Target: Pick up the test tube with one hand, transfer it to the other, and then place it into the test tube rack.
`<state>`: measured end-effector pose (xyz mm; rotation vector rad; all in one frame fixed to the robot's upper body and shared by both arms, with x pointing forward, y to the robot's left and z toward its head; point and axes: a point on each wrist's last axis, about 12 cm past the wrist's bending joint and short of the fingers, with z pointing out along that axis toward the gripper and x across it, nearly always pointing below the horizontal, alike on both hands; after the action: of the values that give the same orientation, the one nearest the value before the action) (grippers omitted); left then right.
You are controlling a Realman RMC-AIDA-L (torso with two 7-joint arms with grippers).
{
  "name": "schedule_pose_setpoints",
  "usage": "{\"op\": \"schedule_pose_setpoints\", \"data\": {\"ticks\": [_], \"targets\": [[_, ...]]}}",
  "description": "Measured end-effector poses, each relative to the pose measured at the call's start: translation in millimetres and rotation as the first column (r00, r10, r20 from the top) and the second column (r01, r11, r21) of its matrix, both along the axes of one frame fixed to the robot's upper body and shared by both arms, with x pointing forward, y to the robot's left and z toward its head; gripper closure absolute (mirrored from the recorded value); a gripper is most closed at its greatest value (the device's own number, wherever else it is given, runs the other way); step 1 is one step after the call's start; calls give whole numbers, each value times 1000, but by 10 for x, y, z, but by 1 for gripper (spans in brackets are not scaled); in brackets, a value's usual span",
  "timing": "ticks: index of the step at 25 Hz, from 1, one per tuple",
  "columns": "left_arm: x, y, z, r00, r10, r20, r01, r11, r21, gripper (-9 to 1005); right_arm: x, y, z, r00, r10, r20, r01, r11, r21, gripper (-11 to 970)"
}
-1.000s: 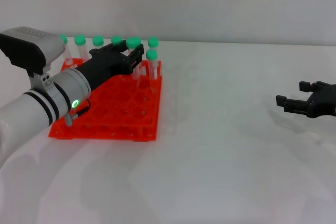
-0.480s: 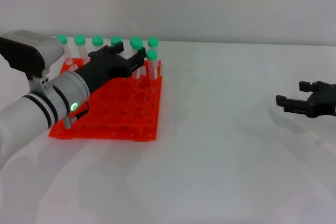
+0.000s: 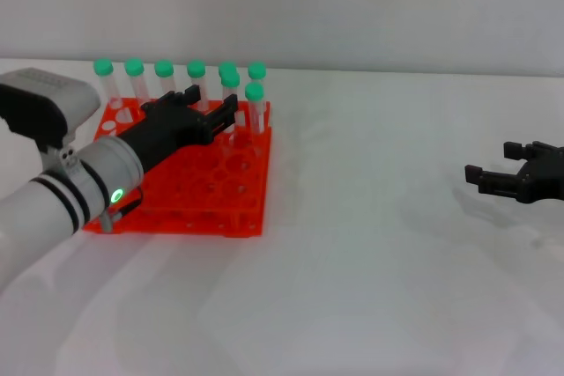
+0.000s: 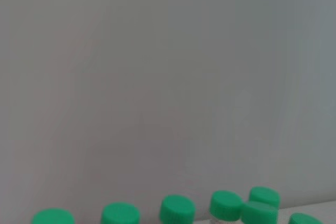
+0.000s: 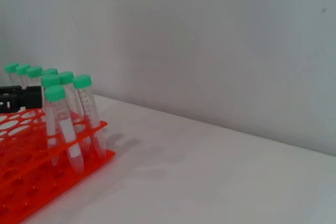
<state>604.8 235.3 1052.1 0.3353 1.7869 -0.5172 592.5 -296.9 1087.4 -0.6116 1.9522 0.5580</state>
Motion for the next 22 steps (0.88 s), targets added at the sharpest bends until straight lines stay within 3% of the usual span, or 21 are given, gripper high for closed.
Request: {"op": "schedule_pose_setpoints", "data": {"ticks": [5, 11, 15, 22], "targets": [[-136, 41, -28, 998, -29, 52, 29, 1000, -4, 310, -15, -10, -13, 1000, -2, -4, 2, 1000, 0, 91], [-485, 201, -12, 972, -76, 224, 80, 997, -12, 314, -61, -61, -41, 1000, -10, -2, 10, 1000, -8, 91], [-718, 362, -35, 946, -21, 323, 29, 999, -20, 315, -105, -112, -69, 1000, -18, 2, 19, 1000, -16, 91], [-1012, 561, -131, 922, 100, 374, -77, 994, -76, 316, -335, -449, -100, 993, -87, 80, 84, 996, 45, 91]]}}
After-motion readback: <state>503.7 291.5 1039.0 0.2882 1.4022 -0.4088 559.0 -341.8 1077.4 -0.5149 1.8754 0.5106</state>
